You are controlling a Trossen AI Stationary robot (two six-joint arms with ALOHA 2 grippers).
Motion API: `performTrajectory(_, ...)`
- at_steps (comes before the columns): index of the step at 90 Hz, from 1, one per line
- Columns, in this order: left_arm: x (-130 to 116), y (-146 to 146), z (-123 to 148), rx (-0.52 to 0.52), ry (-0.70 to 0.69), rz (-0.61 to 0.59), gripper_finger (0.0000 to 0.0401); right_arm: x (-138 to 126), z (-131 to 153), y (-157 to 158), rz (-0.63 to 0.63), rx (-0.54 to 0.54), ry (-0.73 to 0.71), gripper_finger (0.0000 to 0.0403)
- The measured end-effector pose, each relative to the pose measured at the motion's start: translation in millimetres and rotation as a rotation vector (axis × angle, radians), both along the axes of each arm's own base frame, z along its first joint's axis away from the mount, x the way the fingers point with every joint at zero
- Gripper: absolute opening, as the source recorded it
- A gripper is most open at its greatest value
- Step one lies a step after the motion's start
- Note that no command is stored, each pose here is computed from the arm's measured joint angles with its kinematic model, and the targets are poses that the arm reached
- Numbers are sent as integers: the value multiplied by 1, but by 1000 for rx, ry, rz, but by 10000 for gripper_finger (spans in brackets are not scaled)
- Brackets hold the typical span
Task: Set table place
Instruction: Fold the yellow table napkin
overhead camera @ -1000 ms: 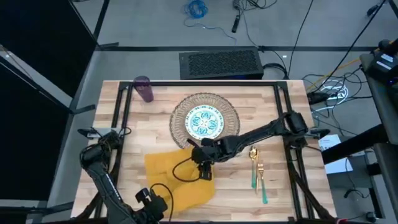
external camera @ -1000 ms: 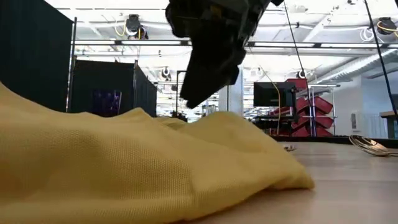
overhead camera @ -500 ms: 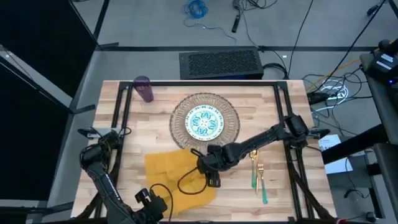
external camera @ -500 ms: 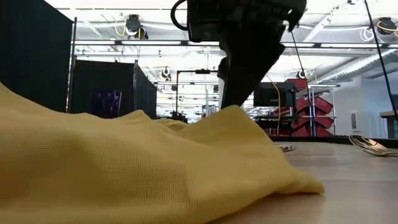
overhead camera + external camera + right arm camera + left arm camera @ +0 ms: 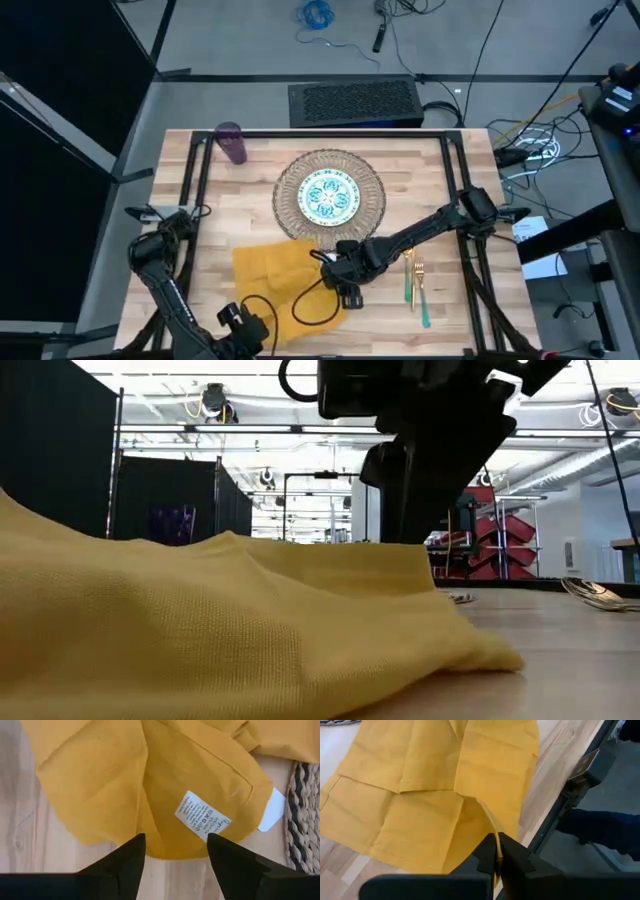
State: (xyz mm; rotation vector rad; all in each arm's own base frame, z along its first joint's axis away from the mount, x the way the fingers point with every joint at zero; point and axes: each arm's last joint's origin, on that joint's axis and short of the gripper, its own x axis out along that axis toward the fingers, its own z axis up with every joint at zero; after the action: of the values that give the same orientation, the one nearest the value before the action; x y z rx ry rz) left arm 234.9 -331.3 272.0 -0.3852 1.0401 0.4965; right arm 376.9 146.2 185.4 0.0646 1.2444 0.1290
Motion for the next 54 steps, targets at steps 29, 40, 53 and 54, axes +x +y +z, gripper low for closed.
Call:
performTrajectory(29,0,0,0,-1,0,5,0,-4,0,13,39,25,0,199)
performTrajectory(40,0,0,0,-1,0,5,0,-6,0,16,46,25,0,199)
performTrajectory(53,1,1,0,-1,1,8,0,-3,-3,16,59,21,-10,199)
performTrajectory(54,1,1,0,-1,1,8,0,-2,-4,15,59,20,-9,199)
